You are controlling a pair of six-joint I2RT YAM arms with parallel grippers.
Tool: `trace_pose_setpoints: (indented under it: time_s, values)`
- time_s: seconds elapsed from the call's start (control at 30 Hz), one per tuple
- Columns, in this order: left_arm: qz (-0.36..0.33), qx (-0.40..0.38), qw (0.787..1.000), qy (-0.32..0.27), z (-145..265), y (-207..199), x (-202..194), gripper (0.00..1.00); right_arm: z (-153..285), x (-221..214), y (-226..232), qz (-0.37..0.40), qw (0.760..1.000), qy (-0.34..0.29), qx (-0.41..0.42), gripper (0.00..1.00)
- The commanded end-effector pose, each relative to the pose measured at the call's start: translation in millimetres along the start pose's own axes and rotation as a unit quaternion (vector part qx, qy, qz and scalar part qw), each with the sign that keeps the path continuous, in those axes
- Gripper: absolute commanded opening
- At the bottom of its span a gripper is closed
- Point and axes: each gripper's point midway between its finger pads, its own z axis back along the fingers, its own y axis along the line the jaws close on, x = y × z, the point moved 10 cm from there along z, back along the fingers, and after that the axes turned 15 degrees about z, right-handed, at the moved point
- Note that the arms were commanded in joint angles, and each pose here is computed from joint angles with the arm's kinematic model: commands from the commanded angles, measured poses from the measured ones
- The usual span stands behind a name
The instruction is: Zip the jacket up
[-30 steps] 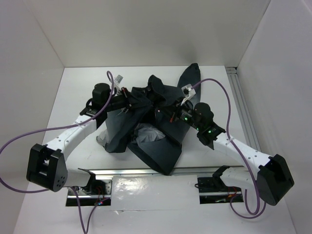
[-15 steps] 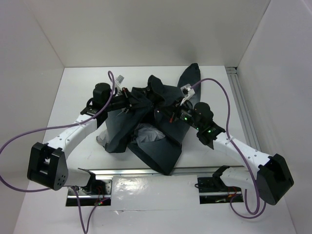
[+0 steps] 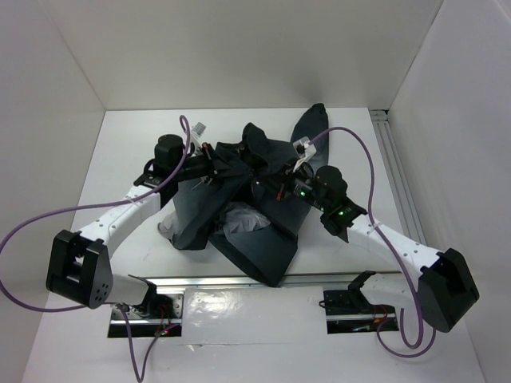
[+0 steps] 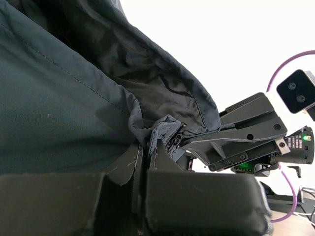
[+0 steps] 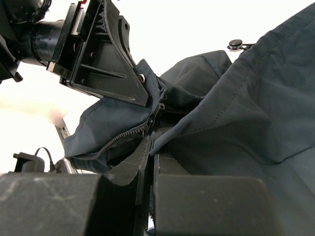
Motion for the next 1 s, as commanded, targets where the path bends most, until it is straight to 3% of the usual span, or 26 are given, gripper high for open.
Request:
trace_pose_setpoints:
  time_s: [0.0,0.97]
  values:
    - [-0.022,-0.038,0.999,0.011,0.8,-21.9,1.9,0.0,-5.7,22.9,6.6,0.019,0.999,-0.034,0.019,0.0]
    - [-0.014,-0.025,0.999,0.024,-0.4,-13.8,-3.6,0.0,0.2,34.3,3.6,0.039,0.998,-0.052,-0.017,0.0]
